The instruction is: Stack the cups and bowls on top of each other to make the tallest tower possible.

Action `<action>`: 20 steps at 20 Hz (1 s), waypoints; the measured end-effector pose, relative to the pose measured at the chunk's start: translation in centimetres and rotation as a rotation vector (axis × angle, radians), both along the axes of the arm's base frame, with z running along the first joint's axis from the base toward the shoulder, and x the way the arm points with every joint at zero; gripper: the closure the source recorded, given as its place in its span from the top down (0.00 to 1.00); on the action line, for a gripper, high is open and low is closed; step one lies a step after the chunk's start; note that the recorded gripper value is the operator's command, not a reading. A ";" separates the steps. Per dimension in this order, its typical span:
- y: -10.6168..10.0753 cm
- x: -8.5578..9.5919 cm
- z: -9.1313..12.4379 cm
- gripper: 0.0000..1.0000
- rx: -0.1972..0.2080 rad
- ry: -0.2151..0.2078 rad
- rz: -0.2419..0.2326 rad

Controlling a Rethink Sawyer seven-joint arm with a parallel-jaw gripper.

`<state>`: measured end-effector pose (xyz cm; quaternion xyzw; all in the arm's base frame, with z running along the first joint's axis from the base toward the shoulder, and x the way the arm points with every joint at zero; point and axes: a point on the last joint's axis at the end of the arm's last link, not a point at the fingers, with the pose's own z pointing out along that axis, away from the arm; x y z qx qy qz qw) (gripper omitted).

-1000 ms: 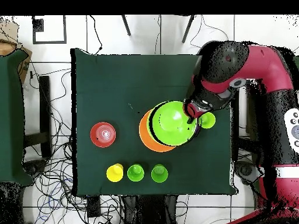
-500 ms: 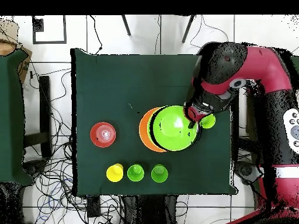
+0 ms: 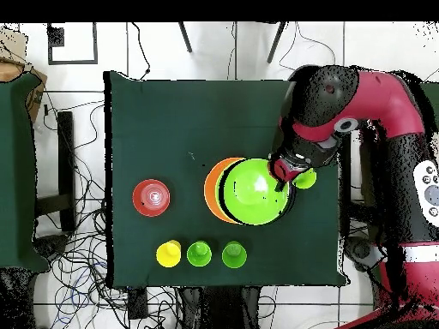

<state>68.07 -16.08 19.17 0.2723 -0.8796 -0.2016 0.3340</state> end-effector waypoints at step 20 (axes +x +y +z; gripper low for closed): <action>2.3 -0.1 -3.3 0.00 0.048 0.039 0.021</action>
